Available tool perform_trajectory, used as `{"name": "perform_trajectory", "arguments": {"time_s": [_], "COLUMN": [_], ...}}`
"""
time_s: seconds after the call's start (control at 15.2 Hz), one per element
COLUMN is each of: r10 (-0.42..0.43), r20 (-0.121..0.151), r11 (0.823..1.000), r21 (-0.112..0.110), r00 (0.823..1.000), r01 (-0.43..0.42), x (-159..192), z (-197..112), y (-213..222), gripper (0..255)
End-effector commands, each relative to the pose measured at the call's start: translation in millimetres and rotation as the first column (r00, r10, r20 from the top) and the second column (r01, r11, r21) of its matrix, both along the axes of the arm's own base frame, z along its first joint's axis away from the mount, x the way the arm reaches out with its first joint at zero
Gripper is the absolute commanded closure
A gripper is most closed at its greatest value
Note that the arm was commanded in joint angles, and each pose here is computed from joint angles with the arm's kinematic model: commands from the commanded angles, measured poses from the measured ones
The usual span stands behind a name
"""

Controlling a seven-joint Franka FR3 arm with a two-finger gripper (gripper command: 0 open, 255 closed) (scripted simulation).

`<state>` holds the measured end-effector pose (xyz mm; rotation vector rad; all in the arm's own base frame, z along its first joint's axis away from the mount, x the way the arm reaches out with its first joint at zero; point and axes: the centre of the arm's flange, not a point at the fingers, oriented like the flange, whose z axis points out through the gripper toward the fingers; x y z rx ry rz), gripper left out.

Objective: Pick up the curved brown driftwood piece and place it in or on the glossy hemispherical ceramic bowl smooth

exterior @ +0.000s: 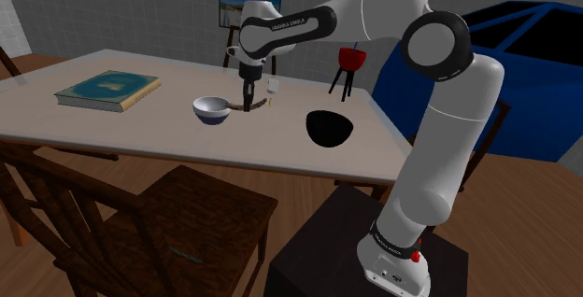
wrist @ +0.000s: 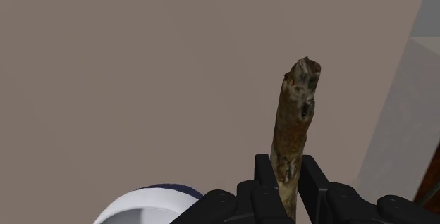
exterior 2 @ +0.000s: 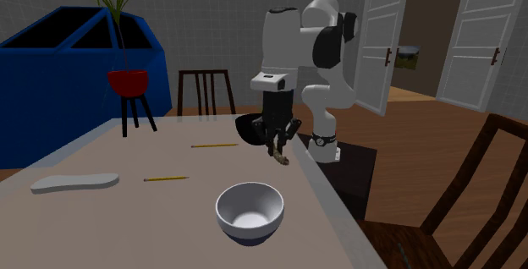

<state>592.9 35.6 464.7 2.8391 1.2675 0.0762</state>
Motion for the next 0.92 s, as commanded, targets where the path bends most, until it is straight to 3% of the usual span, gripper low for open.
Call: {"name": "perform_trajectory", "arguments": {"time_s": [0.0,0.73,0.86], "r10": [0.0,0.0,0.0], "r20": [0.0,0.0,0.0], "r11": [1.0,1.0,1.0], "r21": [0.0,0.0,0.0], "r00": [1.0,1.0,1.0], "r01": [0.0,0.0,0.0], "x": [-0.1,-0.1,-19.8], "z": [10.8,64.7,64.2], "y": [0.5,0.5,-17.0], "gripper": [255,255,255]}}
